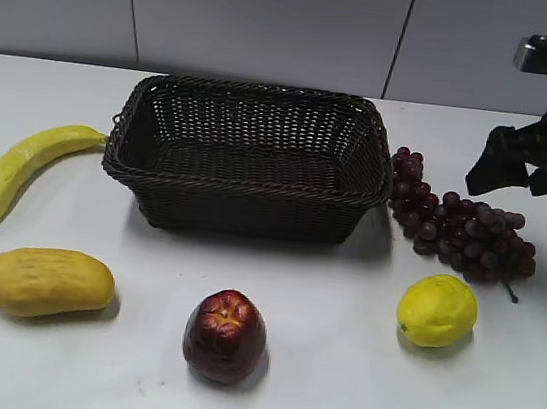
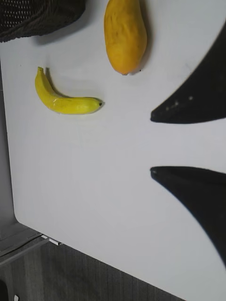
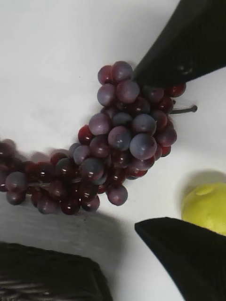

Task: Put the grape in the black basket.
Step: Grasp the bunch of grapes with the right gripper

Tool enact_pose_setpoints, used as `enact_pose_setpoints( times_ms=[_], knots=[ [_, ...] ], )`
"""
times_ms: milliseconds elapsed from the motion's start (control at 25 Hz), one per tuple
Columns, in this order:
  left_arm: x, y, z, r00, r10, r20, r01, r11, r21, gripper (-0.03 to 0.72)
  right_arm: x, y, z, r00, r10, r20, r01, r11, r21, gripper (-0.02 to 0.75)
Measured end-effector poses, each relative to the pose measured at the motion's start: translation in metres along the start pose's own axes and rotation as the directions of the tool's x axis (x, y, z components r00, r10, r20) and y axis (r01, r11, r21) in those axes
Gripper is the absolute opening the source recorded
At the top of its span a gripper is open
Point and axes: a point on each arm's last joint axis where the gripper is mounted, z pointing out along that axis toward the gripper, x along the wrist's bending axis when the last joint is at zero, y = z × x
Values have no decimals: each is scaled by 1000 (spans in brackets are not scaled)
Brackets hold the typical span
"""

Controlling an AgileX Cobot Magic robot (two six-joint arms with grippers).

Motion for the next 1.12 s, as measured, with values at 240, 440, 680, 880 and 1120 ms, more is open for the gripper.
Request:
enact_pose_setpoints(
  times_ms=[240,440,680,880,1120],
  knots=[
    [0,0,0,1000,0,0,0,1000,0,232,21,1,32,987,-159,10,159,987,5,659],
    [0,0,0,1000,0,0,0,1000,0,233,20,-3,57,974,-223,39,222,975,30,660],
    [0,0,0,1000,0,0,0,1000,0,233,15,-10,82,971,-235,40,231,970,78,637],
    [0,0,0,1000,0,0,0,1000,0,233,15,-9,84,972,-233,40,230,970,76,420],
    [0,0,0,1000,0,0,0,1000,0,233,15,-9,84,975,-221,36,218,973,72,205]
  ],
)
